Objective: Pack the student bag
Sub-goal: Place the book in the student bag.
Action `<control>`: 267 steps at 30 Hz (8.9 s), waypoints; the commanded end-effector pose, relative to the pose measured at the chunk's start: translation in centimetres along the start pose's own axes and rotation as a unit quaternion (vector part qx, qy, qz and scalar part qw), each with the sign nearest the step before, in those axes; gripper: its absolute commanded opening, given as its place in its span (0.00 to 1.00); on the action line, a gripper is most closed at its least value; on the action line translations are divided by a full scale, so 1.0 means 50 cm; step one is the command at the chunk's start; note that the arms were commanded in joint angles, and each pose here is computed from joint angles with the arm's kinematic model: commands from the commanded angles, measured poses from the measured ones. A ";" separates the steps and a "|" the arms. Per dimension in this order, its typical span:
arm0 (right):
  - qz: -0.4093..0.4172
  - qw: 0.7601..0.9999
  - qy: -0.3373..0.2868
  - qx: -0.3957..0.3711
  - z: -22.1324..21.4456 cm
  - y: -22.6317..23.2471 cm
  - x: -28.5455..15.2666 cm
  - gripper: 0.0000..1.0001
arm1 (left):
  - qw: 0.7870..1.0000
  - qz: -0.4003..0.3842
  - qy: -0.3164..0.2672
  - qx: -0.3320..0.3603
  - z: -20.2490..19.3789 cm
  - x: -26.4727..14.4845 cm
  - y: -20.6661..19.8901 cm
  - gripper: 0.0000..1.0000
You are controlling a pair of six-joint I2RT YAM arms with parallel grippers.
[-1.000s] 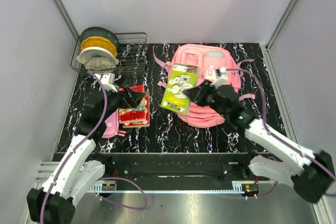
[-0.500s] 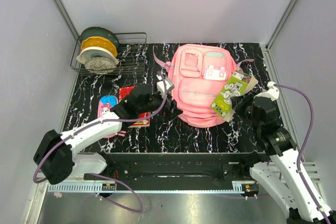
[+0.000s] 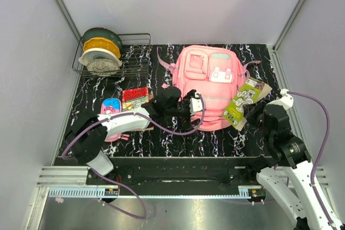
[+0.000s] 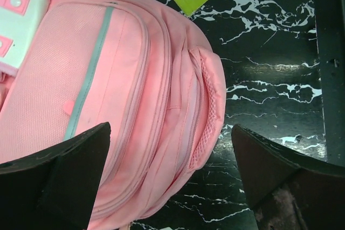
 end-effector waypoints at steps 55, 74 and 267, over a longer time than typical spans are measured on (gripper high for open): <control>0.042 0.997 -0.049 0.035 0.042 0.024 -0.025 0.00 | 0.994 -0.111 0.009 -0.008 0.012 0.104 -0.013 0.13; 0.142 0.985 0.044 0.088 -0.028 0.066 -0.082 0.00 | 0.978 0.205 -0.018 0.016 0.175 -0.038 0.233 0.00; 0.230 0.932 0.138 0.244 -0.158 0.122 0.026 0.65 | 0.965 0.164 -0.197 0.057 0.274 -0.154 0.122 0.00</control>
Point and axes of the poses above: each gripper's point midway between its finger pads, its own x axis out along the fingers, its own y axis along the line the jaws close on, z = x × y, the point moved 1 cm from there along -x, back along the fingers, and after that the axes turned 8 degrees about x, right-handed, at the moved point
